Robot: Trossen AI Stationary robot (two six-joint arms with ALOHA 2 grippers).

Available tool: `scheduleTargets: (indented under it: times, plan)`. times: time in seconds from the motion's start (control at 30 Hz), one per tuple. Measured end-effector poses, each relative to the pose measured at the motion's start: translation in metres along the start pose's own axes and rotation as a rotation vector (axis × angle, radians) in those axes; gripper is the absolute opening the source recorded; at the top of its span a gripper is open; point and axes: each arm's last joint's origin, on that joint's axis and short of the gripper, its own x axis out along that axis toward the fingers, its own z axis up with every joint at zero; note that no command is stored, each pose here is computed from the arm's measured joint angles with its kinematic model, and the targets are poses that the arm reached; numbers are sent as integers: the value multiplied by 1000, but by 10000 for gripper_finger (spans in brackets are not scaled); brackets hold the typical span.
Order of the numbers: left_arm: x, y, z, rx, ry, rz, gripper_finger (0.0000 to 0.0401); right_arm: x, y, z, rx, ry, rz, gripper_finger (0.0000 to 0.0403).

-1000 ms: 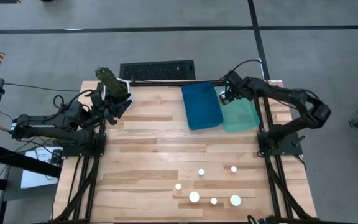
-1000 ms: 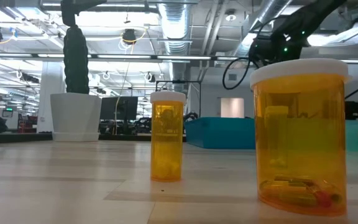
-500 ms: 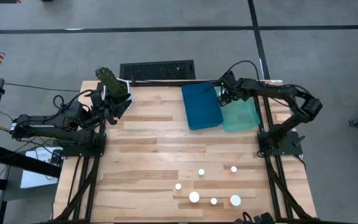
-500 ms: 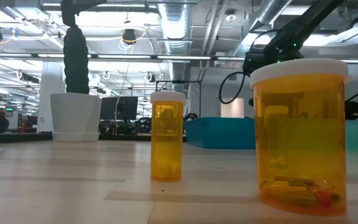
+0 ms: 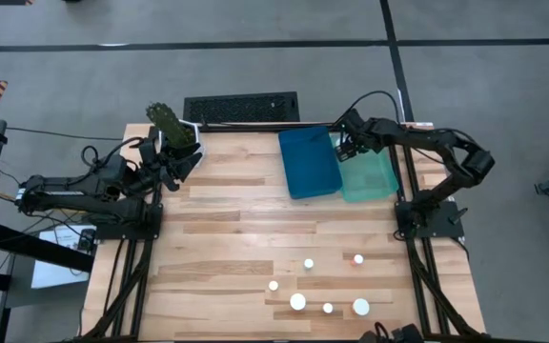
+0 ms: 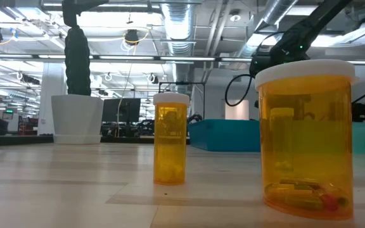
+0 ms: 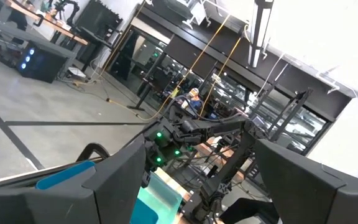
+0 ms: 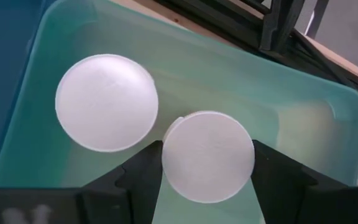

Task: Pick and place medicine bottles into bin by pill shape (circle, oval)
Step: Put the orange capsule bottle into the light blue bin

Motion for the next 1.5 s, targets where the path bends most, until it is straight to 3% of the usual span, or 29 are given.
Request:
scheduleTargets:
  times: [0.47,1.07,1.5]
  plan:
    - [0,0,0,0,0,0,297,0,-4,2,-13,-3,26,246]
    - [0,0,0,0,0,0,297,-41,-23,7,37,-154,82,293]
    - [0,0,0,0,0,0,297,-118,-2,-15,-247,-399,469,293]
